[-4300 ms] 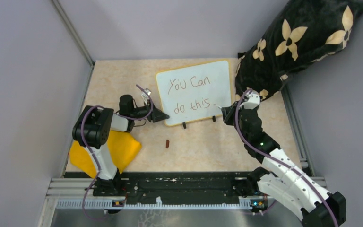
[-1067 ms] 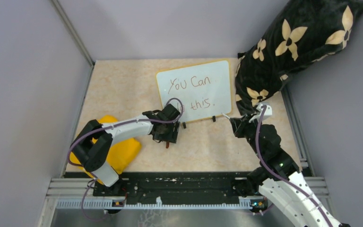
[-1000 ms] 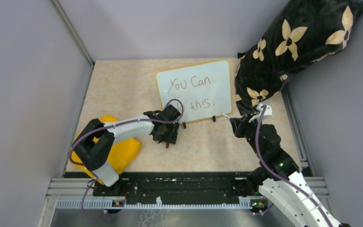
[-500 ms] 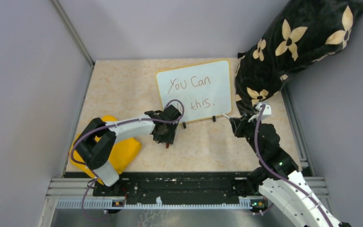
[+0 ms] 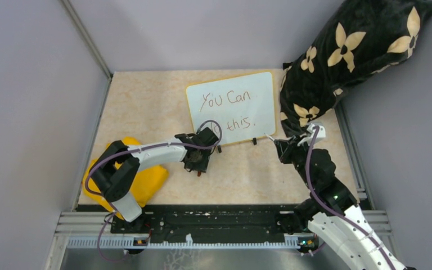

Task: Write a sentence on the whiteboard
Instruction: Close the whiteboard marker at the center of the board.

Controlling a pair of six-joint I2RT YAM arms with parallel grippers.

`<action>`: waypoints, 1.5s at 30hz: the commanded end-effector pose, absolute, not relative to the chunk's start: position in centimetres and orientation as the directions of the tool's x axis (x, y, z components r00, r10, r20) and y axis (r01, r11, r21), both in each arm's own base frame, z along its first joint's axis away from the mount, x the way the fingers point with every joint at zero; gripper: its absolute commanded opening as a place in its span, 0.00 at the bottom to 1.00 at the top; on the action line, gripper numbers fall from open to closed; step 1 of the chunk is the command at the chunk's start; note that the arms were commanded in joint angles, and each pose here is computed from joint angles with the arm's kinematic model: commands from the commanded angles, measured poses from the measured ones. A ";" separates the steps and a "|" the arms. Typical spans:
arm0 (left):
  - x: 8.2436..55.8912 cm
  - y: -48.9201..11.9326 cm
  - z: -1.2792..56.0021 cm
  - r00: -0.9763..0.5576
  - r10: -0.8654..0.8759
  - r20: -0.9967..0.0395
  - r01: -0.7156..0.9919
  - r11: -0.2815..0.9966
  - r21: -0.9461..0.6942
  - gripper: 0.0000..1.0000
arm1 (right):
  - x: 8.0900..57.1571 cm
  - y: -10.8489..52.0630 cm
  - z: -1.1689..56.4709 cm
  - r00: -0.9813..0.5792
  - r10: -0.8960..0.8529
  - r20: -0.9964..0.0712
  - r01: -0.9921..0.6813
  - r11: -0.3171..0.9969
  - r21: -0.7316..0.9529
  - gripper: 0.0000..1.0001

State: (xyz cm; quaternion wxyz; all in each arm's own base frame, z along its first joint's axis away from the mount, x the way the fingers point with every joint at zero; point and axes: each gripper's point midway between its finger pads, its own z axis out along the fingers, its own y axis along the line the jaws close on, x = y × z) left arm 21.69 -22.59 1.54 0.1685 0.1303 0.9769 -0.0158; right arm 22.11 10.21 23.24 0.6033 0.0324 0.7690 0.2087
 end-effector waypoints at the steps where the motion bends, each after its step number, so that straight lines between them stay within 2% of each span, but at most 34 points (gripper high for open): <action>1: 19.9 -21.7 -0.1 -0.926 0.275 -0.259 0.265 0.961 0.073 0.50 | 22.3 9.6 25.5 -0.201 0.347 -0.916 -0.193 0.903 0.384 0.00; 20: 18.7 -21.4 -1.7 -0.934 0.277 -0.228 0.256 0.960 0.118 0.43 | 22.0 9.2 25.4 -0.193 0.356 -0.914 -0.184 0.902 0.390 0.00; 31: 18.5 -21.3 -2.3 -0.937 0.275 -0.216 0.254 0.959 0.122 0.35 | 22.0 9.1 25.1 -0.194 0.364 -0.911 -0.178 0.900 0.397 0.00; 40: 18.3 -21.3 -2.7 -0.936 0.281 -0.211 0.262 0.958 0.115 0.23 | 22.0 8.9 25.4 -0.182 0.365 -0.913 -0.170 0.903 0.395 0.00; 42: 18.2 -21.3 -2.7 -0.936 0.279 -0.213 0.261 0.959 0.112 0.17 | 22.0 8.8 25.4 -0.182 0.364 -0.913 -0.168 0.904 0.394 0.00; 45: 18.3 -21.3 -2.5 -0.934 0.276 -0.225 0.258 0.960 0.106 0.03 | 22.0 8.8 25.4 -0.181 0.363 -0.914 -0.165 0.905 0.392 0.00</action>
